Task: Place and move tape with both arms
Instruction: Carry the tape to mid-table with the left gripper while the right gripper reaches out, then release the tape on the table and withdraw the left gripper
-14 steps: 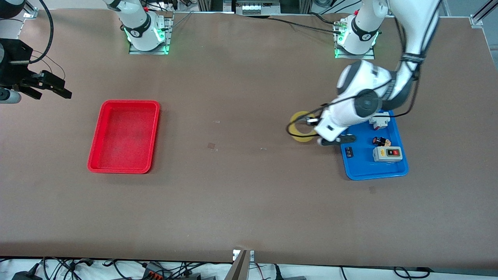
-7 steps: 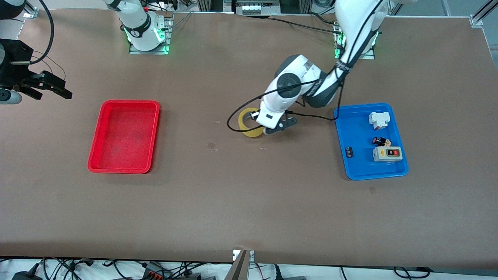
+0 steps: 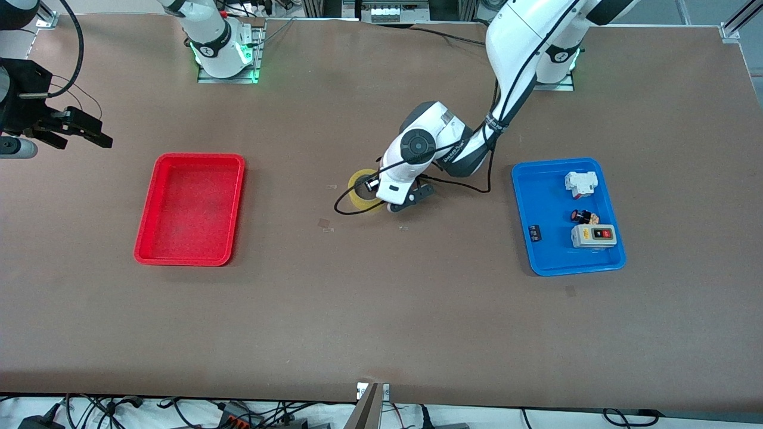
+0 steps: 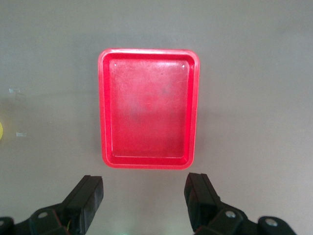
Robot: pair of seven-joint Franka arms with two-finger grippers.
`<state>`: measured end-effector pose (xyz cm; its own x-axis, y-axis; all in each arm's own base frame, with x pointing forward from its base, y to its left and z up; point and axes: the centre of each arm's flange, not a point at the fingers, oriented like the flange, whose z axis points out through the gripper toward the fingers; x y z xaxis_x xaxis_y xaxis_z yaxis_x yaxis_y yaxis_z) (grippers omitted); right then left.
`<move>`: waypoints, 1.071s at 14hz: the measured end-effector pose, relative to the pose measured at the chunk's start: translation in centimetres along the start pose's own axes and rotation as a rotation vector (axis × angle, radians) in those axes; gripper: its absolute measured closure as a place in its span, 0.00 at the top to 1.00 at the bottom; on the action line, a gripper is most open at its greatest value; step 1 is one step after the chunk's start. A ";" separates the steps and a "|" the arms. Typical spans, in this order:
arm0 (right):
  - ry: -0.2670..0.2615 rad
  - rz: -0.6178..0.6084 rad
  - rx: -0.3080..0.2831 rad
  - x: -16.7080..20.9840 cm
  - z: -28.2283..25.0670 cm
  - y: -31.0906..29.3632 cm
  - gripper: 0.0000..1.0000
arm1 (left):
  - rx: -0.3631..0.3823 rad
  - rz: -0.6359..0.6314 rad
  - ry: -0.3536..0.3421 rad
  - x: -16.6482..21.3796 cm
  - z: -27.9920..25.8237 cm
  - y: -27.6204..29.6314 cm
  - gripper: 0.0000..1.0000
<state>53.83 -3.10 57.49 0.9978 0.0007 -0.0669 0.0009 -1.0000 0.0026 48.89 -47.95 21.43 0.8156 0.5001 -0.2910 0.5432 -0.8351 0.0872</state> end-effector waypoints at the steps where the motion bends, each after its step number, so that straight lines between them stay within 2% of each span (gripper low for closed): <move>1: 0.004 -0.001 0.000 0.0 -0.1 0.0 1.00 | 0.010 -0.003 -0.002 0.3 -1.4 0.2 0.70; 3: 0.011 -0.003 -0.001 0.1 -0.2 -0.1 1.00 | 0.028 -0.017 0.004 1.2 -6.9 0.4 0.95; 4: 0.010 -0.003 0.000 0.1 -0.1 -0.2 1.00 | 0.025 -0.032 0.015 2.0 -10.7 0.1 1.00; 7: -0.018 -0.009 0.000 0.9 1.3 -0.4 1.00 | 0.028 -0.093 0.050 5.4 -21.3 -3.6 1.00; 10: -0.077 -0.043 0.004 2.6 4.7 -2.2 1.00 | 0.090 -0.051 0.032 10.6 -27.5 -9.7 1.00; 12: -0.118 -0.091 0.041 4.2 8.0 -5.7 1.00 | 0.127 0.011 -0.009 14.4 -30.0 -14.3 1.00; 13: -0.125 -0.124 0.064 5.0 9.8 -8.3 1.00 | 0.140 0.037 -0.029 15.7 -31.0 -16.3 1.00; 15: -0.115 -0.212 0.074 6.2 12.9 -14.8 1.00 | 0.153 0.074 -0.052 16.7 -32.4 -18.6 1.00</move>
<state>59.11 11.68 44.19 0.9617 0.2139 -0.1712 0.1998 -0.9751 -0.0962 58.87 -16.60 45.84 0.8387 0.4264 -0.3386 0.4418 -0.8964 -0.0345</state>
